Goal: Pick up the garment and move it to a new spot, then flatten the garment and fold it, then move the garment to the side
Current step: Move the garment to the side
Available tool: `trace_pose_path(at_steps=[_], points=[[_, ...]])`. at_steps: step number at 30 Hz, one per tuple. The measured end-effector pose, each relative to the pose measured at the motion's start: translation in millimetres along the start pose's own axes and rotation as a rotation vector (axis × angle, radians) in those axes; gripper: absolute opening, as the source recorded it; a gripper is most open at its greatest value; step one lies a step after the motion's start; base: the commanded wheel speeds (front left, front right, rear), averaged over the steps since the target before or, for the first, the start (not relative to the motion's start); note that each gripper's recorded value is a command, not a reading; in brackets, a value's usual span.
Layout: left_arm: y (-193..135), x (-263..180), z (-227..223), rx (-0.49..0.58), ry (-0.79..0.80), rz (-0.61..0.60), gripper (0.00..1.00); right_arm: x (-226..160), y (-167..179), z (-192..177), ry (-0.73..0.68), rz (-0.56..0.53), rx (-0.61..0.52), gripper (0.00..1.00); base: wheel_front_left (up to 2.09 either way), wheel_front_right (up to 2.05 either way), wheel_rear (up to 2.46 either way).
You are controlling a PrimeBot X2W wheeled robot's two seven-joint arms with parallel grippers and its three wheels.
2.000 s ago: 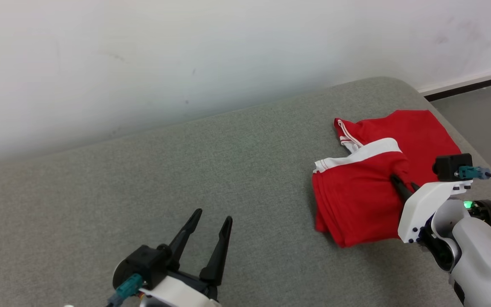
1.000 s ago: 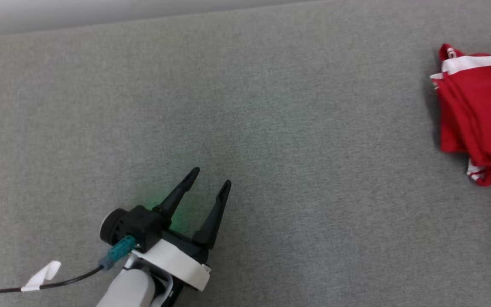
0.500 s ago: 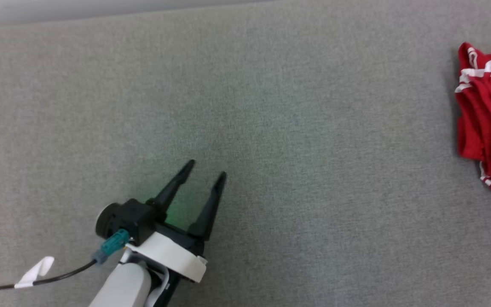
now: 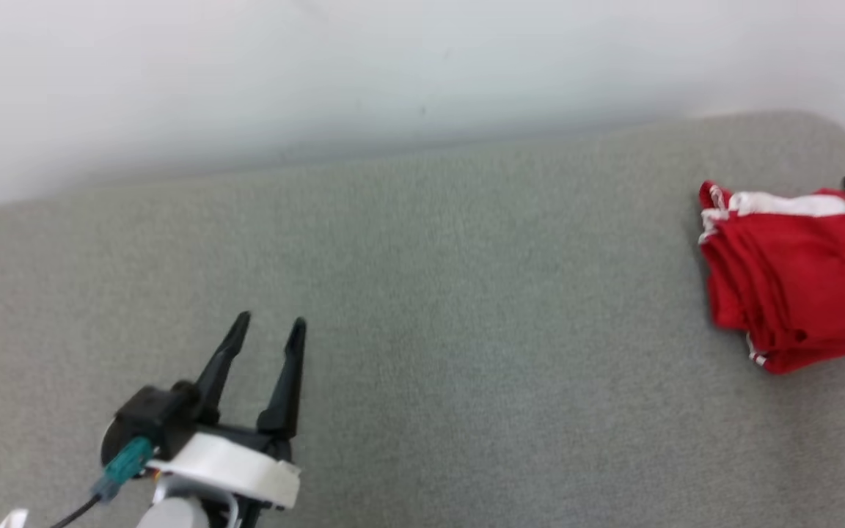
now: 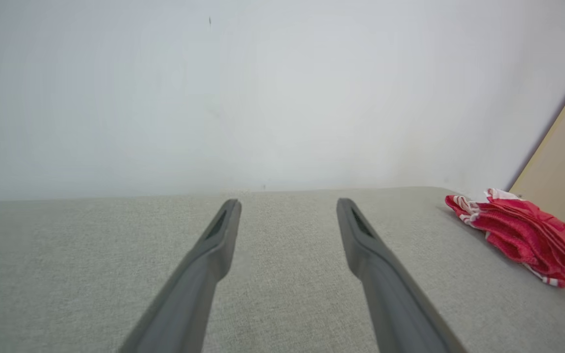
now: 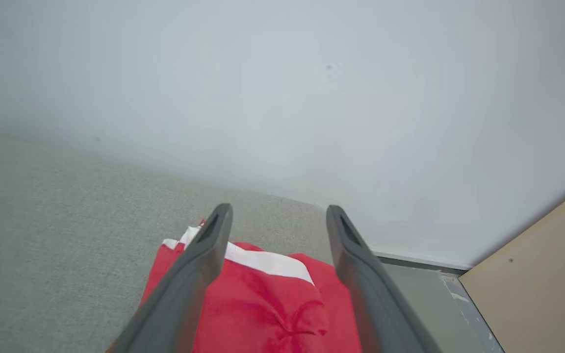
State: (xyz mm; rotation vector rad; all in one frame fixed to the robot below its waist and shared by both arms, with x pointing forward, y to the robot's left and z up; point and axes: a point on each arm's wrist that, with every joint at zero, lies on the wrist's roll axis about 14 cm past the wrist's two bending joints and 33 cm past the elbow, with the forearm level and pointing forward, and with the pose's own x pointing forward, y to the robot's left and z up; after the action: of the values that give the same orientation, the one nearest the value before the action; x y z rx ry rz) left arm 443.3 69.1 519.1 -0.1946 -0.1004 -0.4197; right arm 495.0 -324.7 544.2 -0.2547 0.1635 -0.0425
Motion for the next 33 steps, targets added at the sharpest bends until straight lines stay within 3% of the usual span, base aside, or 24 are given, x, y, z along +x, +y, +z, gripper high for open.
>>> trace_pose_path(at_steps=[10,17,26,33], points=[[24,-54,44,0.042,-0.093,0.149,1.0,-64,27,60,-0.289,0.091,0.159,1.0,0.0,0.0,0.0],[35,-81,27,-0.019,-0.054,0.231,1.0,-96,48,50,-0.39,0.067,0.329,1.0,0.0,0.0,0.0],[47,-98,19,0.015,-0.025,0.284,1.0,-144,94,18,-0.399,0.068,0.409,1.0,0.0,0.0,0.0],[50,-106,6,0.031,0.014,0.299,1.0,-157,115,8,-0.375,0.091,0.469,1.0,0.0,0.0,0.0]])
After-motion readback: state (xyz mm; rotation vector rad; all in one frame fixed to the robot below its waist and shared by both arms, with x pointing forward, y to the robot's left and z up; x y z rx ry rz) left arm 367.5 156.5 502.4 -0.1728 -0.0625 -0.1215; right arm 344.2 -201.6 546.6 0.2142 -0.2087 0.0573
